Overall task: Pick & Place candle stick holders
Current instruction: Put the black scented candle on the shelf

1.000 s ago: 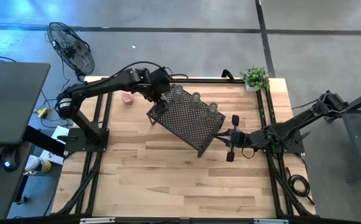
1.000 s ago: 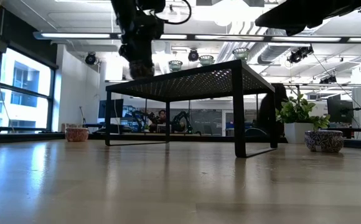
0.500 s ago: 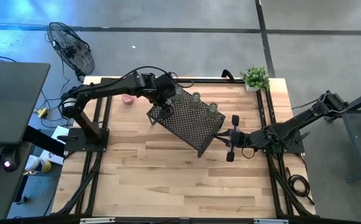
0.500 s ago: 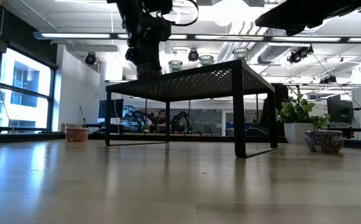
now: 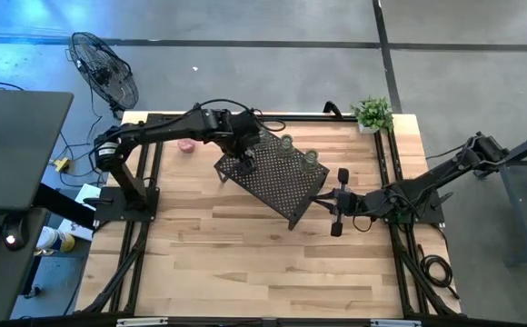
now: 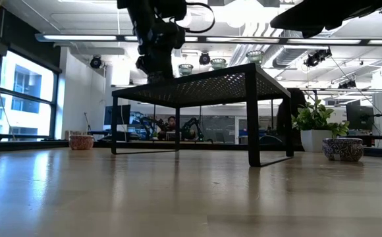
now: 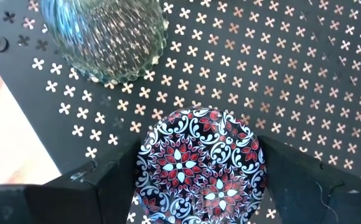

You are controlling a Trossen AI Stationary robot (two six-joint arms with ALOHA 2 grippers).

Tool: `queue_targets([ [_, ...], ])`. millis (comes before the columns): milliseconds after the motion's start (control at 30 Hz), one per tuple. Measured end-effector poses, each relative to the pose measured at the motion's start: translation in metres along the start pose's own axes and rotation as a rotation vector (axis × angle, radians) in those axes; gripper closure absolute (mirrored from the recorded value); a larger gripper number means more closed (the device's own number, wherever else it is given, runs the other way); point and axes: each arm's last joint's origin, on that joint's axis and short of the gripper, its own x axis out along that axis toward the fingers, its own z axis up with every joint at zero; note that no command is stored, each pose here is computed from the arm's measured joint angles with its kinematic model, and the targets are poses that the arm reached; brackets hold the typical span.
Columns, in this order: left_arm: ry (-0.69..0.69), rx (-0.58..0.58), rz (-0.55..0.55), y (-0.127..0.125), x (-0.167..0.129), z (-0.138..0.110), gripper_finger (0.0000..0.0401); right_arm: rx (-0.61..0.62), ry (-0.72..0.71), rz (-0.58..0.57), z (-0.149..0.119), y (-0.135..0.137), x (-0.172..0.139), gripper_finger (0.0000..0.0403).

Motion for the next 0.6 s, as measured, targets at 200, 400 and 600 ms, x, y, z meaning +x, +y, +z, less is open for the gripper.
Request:
queue_targets([
  [200,0.005,0.016,-0.013,-0.0005,0.0,-0.0004,0.0089,0.0,0.0,0.0,0.0,-0.0001,0.0,0.0402],
  [400,0.01,0.026,-0.038,-0.0012,0.0,-0.0007,0.0083,0.0,0.0,0.0,0.0,-0.0001,0.0,0.0402],
  [600,0.021,0.044,-0.001,0.0,0.0,-0.002,0.0081,0.0,0.0,0.0,0.0,0.0,0.0,0.0402],
])
